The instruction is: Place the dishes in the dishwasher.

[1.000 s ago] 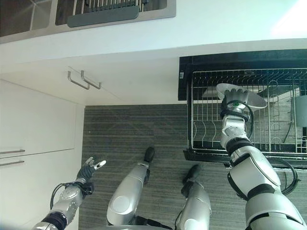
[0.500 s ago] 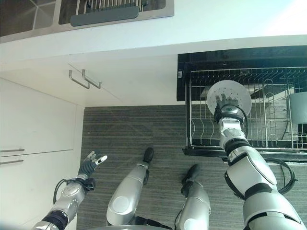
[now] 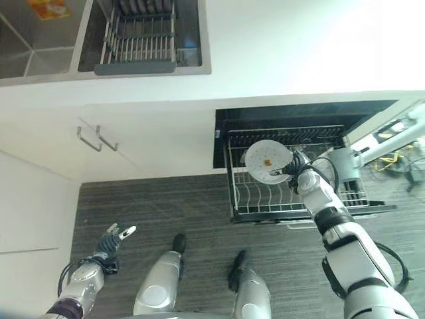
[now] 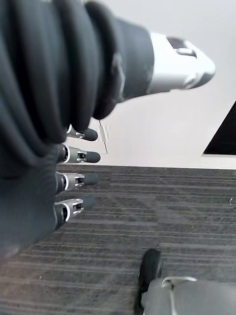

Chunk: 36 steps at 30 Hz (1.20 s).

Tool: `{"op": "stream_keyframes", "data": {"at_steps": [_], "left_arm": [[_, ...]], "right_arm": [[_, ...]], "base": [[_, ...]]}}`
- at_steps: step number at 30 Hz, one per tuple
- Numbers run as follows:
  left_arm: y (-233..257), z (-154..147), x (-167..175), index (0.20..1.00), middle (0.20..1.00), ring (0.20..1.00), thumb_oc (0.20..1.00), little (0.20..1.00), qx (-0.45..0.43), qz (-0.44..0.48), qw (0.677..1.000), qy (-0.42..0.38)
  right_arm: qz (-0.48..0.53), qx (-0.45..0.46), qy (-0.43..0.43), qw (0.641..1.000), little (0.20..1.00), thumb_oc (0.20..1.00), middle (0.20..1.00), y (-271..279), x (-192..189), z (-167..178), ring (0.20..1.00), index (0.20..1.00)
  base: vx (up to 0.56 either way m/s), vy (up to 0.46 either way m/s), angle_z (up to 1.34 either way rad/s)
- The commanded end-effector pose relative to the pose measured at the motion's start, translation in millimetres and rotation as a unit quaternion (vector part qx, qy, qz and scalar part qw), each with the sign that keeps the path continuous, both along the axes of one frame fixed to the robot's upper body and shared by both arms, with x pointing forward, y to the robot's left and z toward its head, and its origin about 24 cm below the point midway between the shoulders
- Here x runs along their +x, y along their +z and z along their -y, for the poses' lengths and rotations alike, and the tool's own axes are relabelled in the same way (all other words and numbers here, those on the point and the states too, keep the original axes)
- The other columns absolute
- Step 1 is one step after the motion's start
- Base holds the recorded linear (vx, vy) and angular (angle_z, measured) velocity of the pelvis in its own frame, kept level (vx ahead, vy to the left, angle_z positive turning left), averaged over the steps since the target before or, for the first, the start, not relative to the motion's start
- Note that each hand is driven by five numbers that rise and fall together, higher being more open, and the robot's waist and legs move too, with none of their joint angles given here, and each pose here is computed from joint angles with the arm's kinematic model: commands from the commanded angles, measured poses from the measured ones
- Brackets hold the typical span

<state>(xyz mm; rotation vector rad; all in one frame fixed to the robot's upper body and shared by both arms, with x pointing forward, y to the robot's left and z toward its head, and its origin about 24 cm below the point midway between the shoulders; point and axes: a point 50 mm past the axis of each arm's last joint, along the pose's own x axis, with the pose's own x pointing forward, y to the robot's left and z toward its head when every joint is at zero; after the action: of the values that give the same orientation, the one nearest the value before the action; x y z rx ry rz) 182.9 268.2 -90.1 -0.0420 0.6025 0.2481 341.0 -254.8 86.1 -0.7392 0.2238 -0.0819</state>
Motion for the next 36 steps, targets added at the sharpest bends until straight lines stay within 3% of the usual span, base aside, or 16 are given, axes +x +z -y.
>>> {"op": "stream_keyframes", "data": {"at_steps": [1,6,13,18,24,26,28,36], "left_arm": [[-10.4,-2.2,-22.5,1.000,1.000,1.000,1.000,1.000,0.029,-0.041,0.999,-0.011],[-25.9,0.7,-52.9,1.000,1.000,1.000,1.000,1.000,0.018,-0.078,0.996,0.024],[-36.2,2.6,-73.5,1.000,1.000,1.000,1.000,1.000,0.007,-0.102,0.994,0.047],[-39.9,9.3,-72.9,1.000,1.000,1.000,1.000,1.000,0.006,-0.105,0.994,0.034],[-42.5,12.7,-71.1,1.000,1.000,1.000,1.000,1.000,0.005,-0.116,0.993,0.019],[-46.0,15.4,-73.0,1.000,1.000,1.000,1.000,1.000,0.005,-0.127,0.992,0.013],[-48.0,17.4,-75.0,1.000,1.000,1.000,1.000,1.000,0.003,-0.133,0.991,0.010],[-52.0,22.7,-79.3,1.000,1.000,1.000,1.000,1.000,-0.005,-0.145,0.989,-0.006]], "right_arm": [[0.008,0.093,-0.061,0.994,1.000,1.000,1.000,-17.8,-16.1,14.5,1.000,1.000],[0.021,0.248,-0.091,0.964,1.000,1.000,1.000,-44.2,-62.5,20.9,1.000,1.000],[0.065,0.324,-0.195,0.924,1.000,1.000,1.000,-54.7,-90.6,42.4,1.000,1.000],[-0.033,0.473,-0.278,0.835,1.000,1.000,1.000,-122.9,-115.9,21.3,1.000,1.000],[-0.079,0.523,-0.313,0.789,1.000,1.000,1.000,-150.1,-121.2,7.1,1.000,1.000],[-0.102,0.576,-0.341,0.736,1.000,1.000,1.000,-165.9,-125.6,2.0,1.000,1.000],[-0.108,0.600,-0.353,0.710,1.000,1.000,1.000,-172.2,-127.3,-1.6,1.000,1.000],[-0.096,0.586,-0.391,0.703,1.000,1.000,1.000,-179.2,-129.5,18.1,1.000,1.000]], "base": [[0.08,0.006,-0.43],[0.14,0.041,-0.31],[0.04,0.022,-0.16],[0.05,-0.017,-0.02],[0.05,-0.007,0.01],[0.07,0.000,0.03],[0.06,0.002,0.05],[0.05,0.005,0.11]]}}
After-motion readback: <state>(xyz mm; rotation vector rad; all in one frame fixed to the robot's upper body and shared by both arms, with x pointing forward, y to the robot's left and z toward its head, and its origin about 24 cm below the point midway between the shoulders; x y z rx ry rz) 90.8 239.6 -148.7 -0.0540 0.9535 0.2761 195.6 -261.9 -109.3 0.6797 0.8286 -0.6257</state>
